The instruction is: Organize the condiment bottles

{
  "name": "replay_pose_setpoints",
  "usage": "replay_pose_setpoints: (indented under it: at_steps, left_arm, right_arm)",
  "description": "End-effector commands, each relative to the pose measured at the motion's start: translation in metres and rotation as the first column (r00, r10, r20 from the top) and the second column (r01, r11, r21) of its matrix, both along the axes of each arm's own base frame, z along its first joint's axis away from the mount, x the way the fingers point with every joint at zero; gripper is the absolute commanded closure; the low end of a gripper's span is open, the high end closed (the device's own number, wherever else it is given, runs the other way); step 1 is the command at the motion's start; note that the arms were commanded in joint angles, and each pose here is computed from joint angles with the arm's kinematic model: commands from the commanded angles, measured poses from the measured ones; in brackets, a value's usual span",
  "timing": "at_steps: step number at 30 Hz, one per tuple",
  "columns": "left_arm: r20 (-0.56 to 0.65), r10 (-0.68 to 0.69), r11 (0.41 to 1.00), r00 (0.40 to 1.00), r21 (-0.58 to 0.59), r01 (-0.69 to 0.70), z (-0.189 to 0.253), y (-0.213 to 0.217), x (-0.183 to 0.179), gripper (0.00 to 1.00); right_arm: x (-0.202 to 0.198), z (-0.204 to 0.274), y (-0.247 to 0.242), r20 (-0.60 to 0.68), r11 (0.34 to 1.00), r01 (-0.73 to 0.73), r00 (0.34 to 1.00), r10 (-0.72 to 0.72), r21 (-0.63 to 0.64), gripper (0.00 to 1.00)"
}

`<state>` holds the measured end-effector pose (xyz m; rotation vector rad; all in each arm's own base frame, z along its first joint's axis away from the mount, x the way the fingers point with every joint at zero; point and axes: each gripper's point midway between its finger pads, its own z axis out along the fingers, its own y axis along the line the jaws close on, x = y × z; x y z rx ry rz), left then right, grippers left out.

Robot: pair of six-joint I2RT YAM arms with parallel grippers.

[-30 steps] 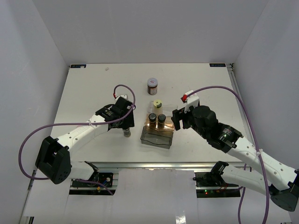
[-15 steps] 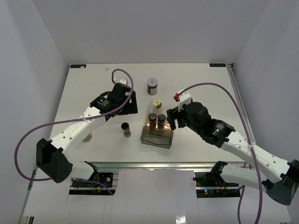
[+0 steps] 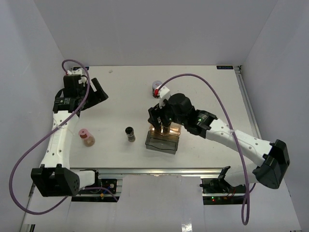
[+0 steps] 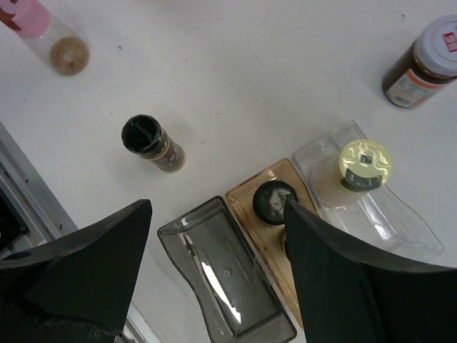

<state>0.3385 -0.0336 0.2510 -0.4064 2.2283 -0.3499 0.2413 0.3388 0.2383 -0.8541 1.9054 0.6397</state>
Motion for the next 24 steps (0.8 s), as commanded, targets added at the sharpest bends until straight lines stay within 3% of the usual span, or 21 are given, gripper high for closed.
replay_pose_setpoints:
  at_steps: [1, 8, 24]
  left_arm:
    - [0.127, 0.014, 0.999, 0.992, -0.053, -0.007, 0.031, 0.002, -0.024, 0.11]
    - [0.271, 0.138, 0.990, 0.953, -0.029, -0.135, 0.063, 0.023, -0.050, 0.09]
    - [0.285, 0.128, 0.990, 0.950, 0.012, -0.137, 0.058, 0.027, -0.059, 0.08]
  right_arm:
    - [-0.005, 0.020, 0.046, 0.039, 0.994, -0.094, 0.995, 0.092, 0.053, 0.19]
    - [-0.003, -0.011, 0.095, 0.006, 0.990, -0.141, 0.990, 0.141, -0.003, 0.20]
    - [-0.007, -0.079, 0.138, -0.073, 0.982, -0.156, 0.986, 0.149, -0.105, 0.20]
